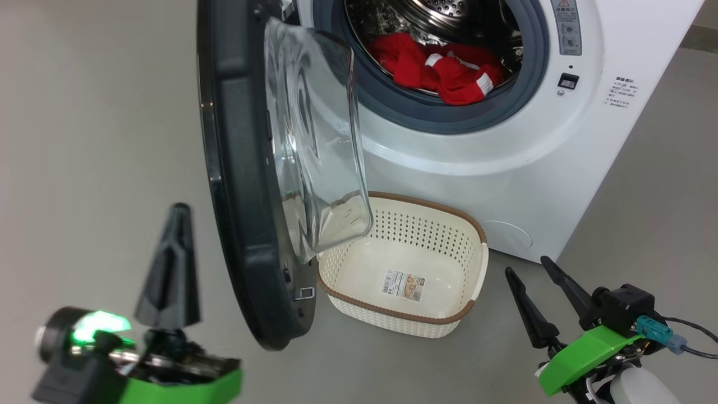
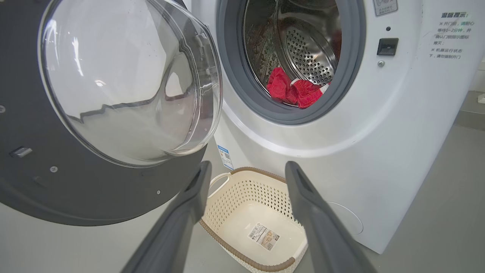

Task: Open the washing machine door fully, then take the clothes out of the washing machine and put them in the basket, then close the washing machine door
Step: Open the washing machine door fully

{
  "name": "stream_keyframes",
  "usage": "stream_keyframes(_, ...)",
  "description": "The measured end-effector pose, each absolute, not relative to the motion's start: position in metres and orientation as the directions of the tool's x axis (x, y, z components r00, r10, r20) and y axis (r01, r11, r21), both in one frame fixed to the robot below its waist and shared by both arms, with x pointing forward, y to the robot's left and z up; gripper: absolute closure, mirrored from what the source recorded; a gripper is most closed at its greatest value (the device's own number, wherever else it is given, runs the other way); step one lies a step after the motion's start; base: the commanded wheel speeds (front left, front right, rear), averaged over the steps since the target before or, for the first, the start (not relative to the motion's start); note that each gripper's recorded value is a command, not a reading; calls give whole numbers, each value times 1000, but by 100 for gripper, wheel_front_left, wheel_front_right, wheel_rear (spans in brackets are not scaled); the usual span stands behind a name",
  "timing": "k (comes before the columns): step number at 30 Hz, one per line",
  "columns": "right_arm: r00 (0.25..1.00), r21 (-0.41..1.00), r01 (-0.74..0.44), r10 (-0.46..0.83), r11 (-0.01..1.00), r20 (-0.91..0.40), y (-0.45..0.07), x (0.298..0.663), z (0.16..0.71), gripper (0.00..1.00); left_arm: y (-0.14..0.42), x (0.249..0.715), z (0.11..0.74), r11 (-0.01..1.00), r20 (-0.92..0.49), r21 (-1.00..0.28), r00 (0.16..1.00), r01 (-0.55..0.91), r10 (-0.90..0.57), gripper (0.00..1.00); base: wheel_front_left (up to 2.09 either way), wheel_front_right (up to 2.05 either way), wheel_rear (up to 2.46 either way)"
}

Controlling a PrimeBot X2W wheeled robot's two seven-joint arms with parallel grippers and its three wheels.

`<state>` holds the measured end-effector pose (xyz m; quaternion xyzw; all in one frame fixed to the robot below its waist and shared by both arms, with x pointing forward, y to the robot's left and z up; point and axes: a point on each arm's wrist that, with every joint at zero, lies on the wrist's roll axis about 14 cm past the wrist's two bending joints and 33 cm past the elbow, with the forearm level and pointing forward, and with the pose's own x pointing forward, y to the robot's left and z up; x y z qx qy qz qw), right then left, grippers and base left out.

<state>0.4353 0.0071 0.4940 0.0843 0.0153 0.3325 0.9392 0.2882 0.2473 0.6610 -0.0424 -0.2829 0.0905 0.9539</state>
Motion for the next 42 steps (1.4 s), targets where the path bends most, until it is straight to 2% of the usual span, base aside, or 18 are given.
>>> stream_keyframes(6, 778, 166, -622, 627, 765, 28, 7, 436, 493, 0, 196, 296, 666, 993, 547, -121, 835, 10, 58, 100, 0, 0, 0)
stream_keyframes(12, 780, 167, -621, 626, 766, 29, 6, 437, 492, 0, 155, 305, 624, 976, 430, -174, 902, 131, -44, 100, 0, 0, 0)
stream_keyframes(15, 781, 162, -620, 624, 768, 32, 5, 438, 494, 0, 147, 309, 599, 967, 359, -208, 931, 147, -64, 100, 0, 0, 0)
stream_keyframes(25, 783, 147, -619, 621, 772, 34, 4, 439, 494, 0, 159, 315, 538, 958, 175, -278, 984, 74, -25, 100, 0, 0, 0)
stream_keyframes(42, 785, 140, -618, 617, 773, 57, 2, 441, 501, 0, 185, 320, 513, 954, 97, -298, 994, -20, 51, 100, 0, 0, 0)
